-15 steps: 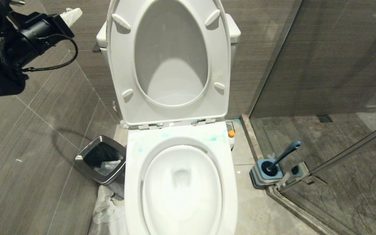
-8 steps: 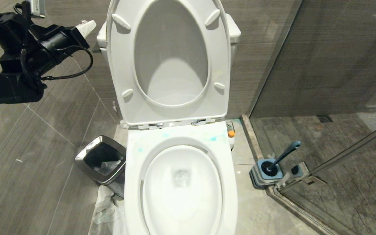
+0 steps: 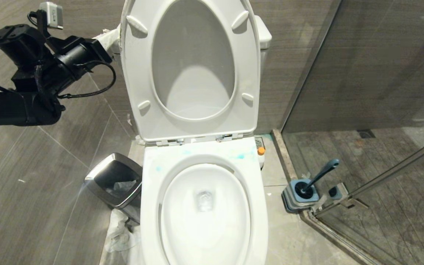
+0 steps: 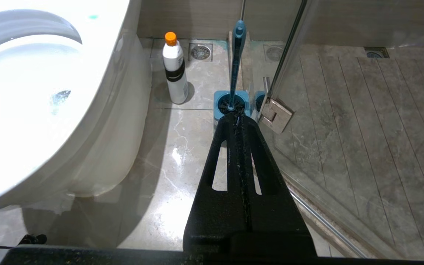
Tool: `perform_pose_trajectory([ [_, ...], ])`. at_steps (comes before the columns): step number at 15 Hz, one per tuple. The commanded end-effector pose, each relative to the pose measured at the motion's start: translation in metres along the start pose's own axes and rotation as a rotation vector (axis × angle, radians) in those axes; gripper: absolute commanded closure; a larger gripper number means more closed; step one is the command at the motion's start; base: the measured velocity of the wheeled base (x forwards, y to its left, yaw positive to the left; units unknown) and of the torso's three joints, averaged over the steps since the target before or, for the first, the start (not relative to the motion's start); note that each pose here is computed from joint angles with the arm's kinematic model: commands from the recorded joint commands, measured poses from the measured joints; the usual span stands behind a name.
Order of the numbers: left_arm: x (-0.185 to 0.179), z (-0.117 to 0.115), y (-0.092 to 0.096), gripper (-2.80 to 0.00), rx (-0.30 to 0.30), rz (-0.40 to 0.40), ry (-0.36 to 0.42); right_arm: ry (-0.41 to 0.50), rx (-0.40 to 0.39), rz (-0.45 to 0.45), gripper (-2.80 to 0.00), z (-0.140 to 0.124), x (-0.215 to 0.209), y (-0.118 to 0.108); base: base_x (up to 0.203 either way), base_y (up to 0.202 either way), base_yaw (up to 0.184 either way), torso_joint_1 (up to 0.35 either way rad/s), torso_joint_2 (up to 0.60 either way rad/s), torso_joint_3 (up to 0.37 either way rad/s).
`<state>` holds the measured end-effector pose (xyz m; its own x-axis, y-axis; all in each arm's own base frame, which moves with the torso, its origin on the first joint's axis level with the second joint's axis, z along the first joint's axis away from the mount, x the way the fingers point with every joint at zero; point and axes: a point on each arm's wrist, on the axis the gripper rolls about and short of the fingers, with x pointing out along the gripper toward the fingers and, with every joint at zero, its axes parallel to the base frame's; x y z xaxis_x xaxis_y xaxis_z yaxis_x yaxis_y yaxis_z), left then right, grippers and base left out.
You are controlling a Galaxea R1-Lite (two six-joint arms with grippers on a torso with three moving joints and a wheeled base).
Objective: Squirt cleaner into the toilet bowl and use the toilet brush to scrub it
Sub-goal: Close the toilet lid
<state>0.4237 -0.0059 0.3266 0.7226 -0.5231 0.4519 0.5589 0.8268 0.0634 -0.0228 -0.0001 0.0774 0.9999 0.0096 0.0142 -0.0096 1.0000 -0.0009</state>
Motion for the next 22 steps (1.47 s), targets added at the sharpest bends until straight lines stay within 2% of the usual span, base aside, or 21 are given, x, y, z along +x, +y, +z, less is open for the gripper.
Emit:
perform_pose_trajectory([
  [1,0.0,-0.002,-0.006,0.0,-0.005,-0.014,-0.001,0.0,-0.001,0.001,0.0,0.0,0.0,0.0,0.0,0.0,0.0,0.0,0.0,0.0],
  [7,-0.005,-0.02,-0.023,0.0,-0.009,-0.046,0.007,0.0,-0.001,0.001,0.0,0.0,0.0,0.0,0.0,0.0,0.0,0.0,0.0,0.0],
  [12,-0.011,-0.02,-0.033,0.0,-0.061,-0.092,0.04,0.001,-0.001,0.001,0.0,0.0,0.0,0.0,0.0,0.0,0.0,0.0,0.0,0.0],
  [15,-0.02,-0.025,-0.038,0.0,-0.067,-0.198,0.074,0.0,0.001,0.001,0.0,0.0,0.0,0.0,0.0,0.0,0.0,0.0,0.0,0.0],
  [19,-0.055,-0.037,-0.036,0.0,-0.085,-0.272,0.132,0.001,-0.001,0.001,0.0,0.0,0.0,0.0,0.0,0.0,0.0,0.0,0.0,0.0],
  [22,-0.106,-0.044,-0.037,0.0,-0.133,-0.346,0.244,0.0,-0.001,0.001,0.0,0.0,0.0,0.0,0.0,0.0,0.0,0.0,0.0,0.0],
])
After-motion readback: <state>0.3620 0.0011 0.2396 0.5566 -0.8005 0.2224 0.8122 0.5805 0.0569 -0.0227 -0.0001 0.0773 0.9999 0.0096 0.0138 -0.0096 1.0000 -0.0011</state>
